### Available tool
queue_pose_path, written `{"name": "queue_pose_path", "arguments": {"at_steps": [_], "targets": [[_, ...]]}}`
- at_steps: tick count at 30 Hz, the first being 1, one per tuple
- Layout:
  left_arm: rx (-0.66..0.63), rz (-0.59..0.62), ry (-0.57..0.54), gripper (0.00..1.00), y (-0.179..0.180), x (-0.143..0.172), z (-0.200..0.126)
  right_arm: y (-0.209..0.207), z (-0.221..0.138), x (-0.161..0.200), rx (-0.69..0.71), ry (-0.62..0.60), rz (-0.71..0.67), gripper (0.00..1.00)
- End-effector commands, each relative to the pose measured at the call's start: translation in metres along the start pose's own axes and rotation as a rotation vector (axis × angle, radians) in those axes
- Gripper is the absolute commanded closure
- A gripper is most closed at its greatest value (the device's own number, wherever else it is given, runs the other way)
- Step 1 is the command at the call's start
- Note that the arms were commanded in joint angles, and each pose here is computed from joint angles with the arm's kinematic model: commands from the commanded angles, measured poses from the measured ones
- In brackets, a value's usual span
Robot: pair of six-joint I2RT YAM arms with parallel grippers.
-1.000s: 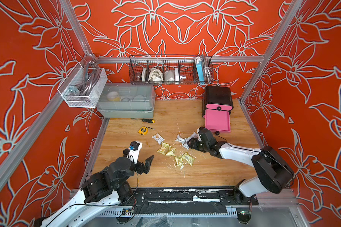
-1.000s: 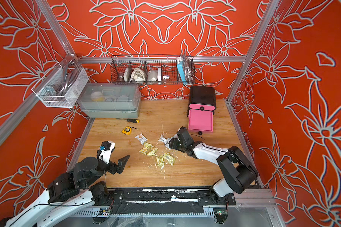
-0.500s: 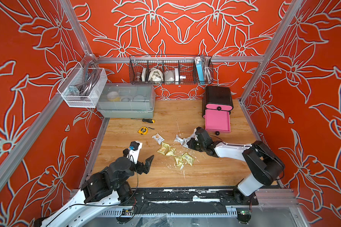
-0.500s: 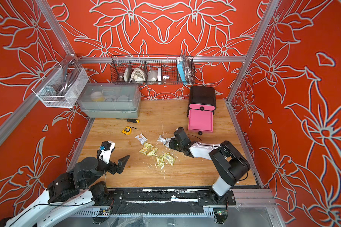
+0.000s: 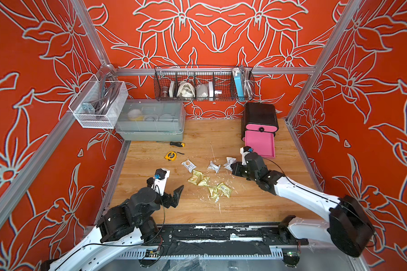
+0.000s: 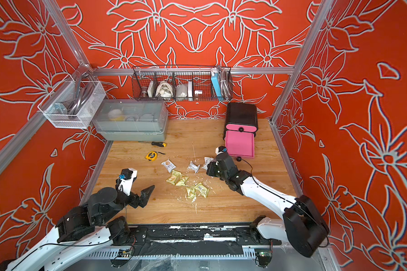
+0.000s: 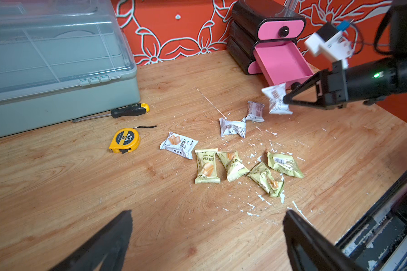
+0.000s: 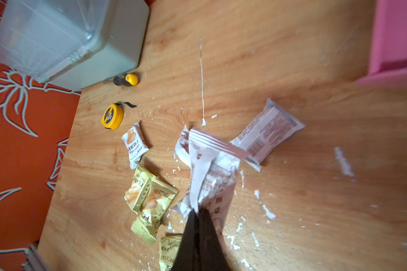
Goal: Place the cookies into the drawer by color
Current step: Pick up the cookie at the center of the board, then place the cookie in the drawer.
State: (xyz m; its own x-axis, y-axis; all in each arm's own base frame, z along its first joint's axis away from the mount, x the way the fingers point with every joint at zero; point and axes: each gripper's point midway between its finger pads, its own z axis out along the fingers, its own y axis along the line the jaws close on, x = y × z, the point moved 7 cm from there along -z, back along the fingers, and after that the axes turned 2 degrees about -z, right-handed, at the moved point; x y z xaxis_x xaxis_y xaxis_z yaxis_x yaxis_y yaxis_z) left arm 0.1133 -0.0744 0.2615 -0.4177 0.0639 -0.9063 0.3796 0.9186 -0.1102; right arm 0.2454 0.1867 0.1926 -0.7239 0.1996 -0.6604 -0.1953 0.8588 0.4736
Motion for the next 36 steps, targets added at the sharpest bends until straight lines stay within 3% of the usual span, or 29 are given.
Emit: {"name": "queue_pose_path", "arguments": {"at_steps": [1, 8, 15, 20, 27, 36], "targets": [[0.008, -0.002, -0.024, 0.01, -0.001, -0.007, -0.003, -0.004, -0.032, -0.028, 0.135, -0.091, -0.143, 1.0], [0.011, -0.003, -0.024, 0.01, -0.001, -0.007, -0.003, -0.013, -0.08, -0.089, 0.137, -0.233, -0.127, 1.0], [0.011, -0.005, -0.03, 0.01, -0.001, -0.007, -0.004, -0.032, -0.092, -0.127, 0.164, -0.286, -0.07, 1.0], [0.013, -0.006, -0.029, 0.01, -0.001, -0.007, -0.004, -0.047, -0.072, -0.142, 0.174, -0.183, -0.073, 1.0], [0.016, -0.008, -0.036, 0.01, -0.001, -0.007, -0.005, -0.072, -0.025, -0.145, 0.278, 0.056, -0.203, 1.0], [0.014, -0.007, -0.038, 0.01, 0.0, -0.007, -0.005, -0.099, 0.03, -0.137, 0.306, 0.179, -0.248, 1.0]]}}
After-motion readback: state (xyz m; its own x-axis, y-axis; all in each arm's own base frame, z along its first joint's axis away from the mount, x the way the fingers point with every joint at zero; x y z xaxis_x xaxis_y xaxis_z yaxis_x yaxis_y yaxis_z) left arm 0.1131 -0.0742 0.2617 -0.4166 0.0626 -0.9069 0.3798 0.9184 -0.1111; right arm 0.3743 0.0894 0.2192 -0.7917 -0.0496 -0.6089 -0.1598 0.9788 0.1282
